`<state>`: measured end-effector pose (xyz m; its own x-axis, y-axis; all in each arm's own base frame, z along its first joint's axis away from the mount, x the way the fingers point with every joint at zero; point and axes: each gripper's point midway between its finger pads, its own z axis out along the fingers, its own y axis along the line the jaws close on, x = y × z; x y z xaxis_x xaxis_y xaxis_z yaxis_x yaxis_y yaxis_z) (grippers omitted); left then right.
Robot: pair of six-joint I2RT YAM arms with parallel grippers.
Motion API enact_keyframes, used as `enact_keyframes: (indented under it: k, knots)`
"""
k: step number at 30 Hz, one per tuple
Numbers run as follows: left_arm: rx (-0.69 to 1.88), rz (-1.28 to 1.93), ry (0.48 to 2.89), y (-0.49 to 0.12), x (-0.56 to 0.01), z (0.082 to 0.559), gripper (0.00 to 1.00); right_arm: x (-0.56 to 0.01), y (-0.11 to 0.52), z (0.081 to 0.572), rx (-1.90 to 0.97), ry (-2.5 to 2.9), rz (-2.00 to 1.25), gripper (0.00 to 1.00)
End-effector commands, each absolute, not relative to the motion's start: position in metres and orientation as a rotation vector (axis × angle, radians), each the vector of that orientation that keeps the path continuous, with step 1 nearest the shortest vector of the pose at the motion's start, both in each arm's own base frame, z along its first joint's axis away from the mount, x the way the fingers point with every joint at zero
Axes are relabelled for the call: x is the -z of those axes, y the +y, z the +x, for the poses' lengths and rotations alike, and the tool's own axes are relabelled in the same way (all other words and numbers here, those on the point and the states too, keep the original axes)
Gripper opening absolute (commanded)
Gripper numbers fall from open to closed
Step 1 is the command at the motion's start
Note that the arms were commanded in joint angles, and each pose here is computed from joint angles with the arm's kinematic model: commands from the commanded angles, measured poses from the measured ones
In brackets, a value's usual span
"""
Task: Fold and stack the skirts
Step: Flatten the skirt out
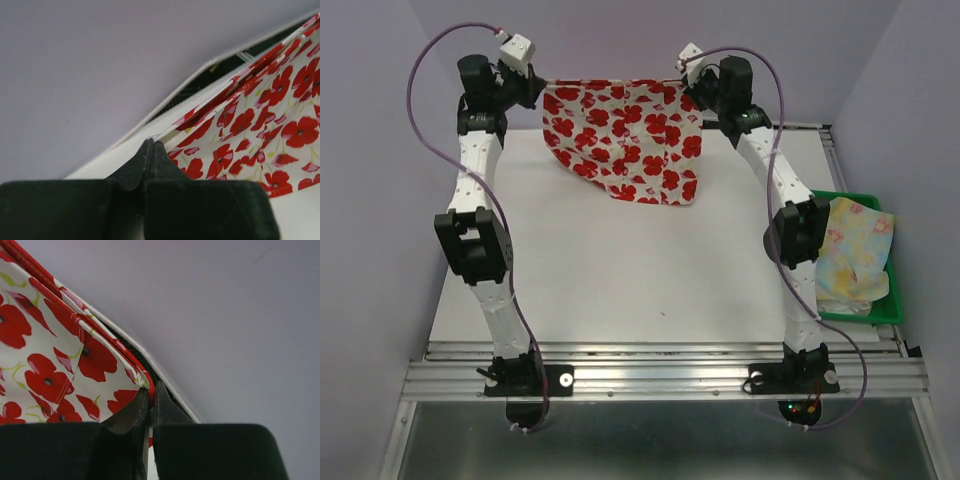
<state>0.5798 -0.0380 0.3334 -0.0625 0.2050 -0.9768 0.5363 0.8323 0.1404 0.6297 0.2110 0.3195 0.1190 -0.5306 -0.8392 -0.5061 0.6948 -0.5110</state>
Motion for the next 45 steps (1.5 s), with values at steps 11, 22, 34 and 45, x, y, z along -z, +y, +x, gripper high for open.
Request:
enact_keyframes:
  k: [11,22,34,45]
  knots:
    - [0.048,0.333,1.049,0.010,-0.531,0.608,0.00,-0.523,0.143,0.628,0.291,0.915,-0.454,0.01]
    - [0.014,0.830,1.471,-0.034,-0.297,0.530,0.00,-0.254,0.180,0.538,0.149,1.294,-1.173,0.01]
    - [0.128,1.453,1.872,-0.038,-0.073,0.331,0.00,-0.071,0.181,0.326,-0.228,1.640,-1.766,0.12]
    - [0.026,1.706,1.874,-0.020,-0.085,0.256,0.57,-0.131,0.175,0.246,-0.331,1.645,-1.775,1.00]
